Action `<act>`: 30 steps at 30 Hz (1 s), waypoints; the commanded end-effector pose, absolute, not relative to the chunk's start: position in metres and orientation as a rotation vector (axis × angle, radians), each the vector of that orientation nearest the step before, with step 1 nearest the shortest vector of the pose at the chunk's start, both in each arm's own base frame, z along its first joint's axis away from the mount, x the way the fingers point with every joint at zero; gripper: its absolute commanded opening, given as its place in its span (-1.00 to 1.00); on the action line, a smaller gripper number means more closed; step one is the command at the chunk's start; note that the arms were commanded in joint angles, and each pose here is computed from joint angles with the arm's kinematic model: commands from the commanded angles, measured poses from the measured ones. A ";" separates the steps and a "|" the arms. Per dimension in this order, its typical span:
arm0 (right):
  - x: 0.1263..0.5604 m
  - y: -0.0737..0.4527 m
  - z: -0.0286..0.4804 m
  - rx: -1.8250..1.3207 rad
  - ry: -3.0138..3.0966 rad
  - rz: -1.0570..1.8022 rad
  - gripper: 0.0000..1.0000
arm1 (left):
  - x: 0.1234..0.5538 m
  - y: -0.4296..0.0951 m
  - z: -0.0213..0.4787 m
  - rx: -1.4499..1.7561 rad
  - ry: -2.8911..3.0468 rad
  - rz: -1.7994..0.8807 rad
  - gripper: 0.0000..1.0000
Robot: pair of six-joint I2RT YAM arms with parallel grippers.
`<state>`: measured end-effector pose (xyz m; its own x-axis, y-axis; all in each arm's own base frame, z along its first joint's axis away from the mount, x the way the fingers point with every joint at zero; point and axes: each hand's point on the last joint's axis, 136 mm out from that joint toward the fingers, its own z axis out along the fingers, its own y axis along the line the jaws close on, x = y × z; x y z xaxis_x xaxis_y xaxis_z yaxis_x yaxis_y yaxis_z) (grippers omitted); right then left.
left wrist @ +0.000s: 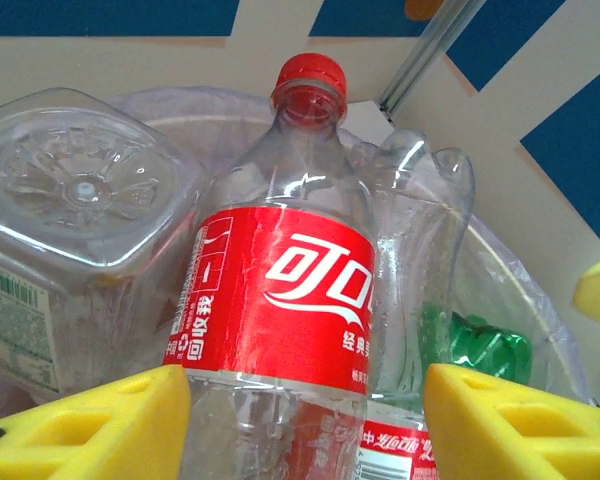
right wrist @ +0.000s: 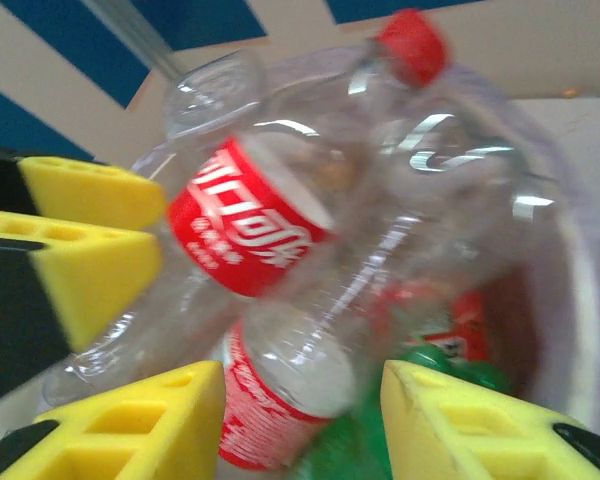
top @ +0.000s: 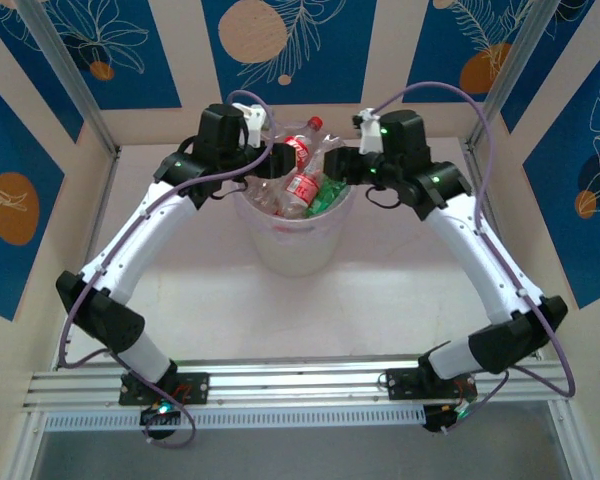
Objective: Put the plastic bottles in the bin
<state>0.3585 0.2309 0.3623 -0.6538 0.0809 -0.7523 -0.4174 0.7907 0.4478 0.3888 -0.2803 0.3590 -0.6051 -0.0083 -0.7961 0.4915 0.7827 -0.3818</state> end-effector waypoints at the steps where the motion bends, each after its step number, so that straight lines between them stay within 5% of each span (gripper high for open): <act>1: 0.364 0.248 0.366 -0.314 2.137 0.775 -0.10 | 0.388 -0.291 0.339 0.363 2.164 -0.755 0.24; 9: 0.373 0.268 0.337 -0.336 2.203 0.809 -0.14 | 0.390 -0.291 0.318 0.341 2.210 -0.745 0.23; 17: 0.366 0.265 0.370 -0.367 2.130 0.795 -0.13 | 0.390 -0.290 0.357 0.360 2.124 -0.746 0.35; 30: 0.355 0.175 0.409 -0.190 2.028 0.650 0.02 | 0.386 -0.222 0.428 0.330 1.965 -0.435 0.65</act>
<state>0.3613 0.2036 0.4060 -0.5450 0.1065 -0.8316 -0.4327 0.8139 0.3878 0.3921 -0.2558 0.4177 -0.4591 -0.0021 -0.8884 0.4804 0.8406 -0.2502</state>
